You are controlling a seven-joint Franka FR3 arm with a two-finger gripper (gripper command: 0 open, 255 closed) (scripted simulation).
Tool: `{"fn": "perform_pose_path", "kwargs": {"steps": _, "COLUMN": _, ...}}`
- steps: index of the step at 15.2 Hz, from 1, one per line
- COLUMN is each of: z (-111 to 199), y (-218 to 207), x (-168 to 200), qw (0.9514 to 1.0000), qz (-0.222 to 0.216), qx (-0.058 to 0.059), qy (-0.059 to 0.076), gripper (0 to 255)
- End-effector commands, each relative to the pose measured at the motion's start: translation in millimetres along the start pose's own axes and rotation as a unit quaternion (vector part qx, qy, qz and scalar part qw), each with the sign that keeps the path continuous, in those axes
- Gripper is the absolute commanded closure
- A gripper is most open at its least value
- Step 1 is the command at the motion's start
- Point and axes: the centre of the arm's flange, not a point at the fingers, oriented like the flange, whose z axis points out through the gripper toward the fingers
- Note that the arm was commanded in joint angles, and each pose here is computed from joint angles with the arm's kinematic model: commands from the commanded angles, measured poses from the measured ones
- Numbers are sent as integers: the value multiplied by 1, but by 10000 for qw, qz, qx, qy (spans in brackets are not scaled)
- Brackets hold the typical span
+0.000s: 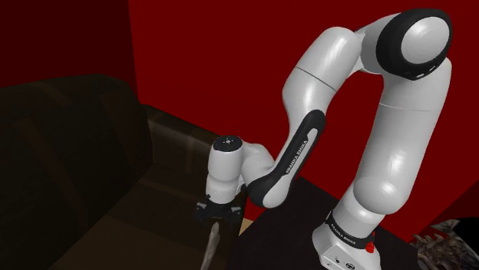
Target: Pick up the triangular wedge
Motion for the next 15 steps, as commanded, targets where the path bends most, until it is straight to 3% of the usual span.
{"fn": "perform_pose_path", "kwargs": {"steps": 1, "z": 2, "y": 0, "x": 0, "qw": 10000, "qz": -2, "qx": 2, "qy": 2, "gripper": 255}}
{"fn": "perform_pose_path", "kwargs": {"steps": 10, "z": 2, "y": 0, "x": 0, "qw": 10000, "qz": -3, "qx": 1, "qy": 2, "gripper": 255}}
{"fn": "perform_pose_path", "kwargs": {"steps": 15, "z": -24, "y": 0, "x": 0, "qw": 10000, "qz": -3, "qx": 1, "qy": 2, "gripper": 255}}
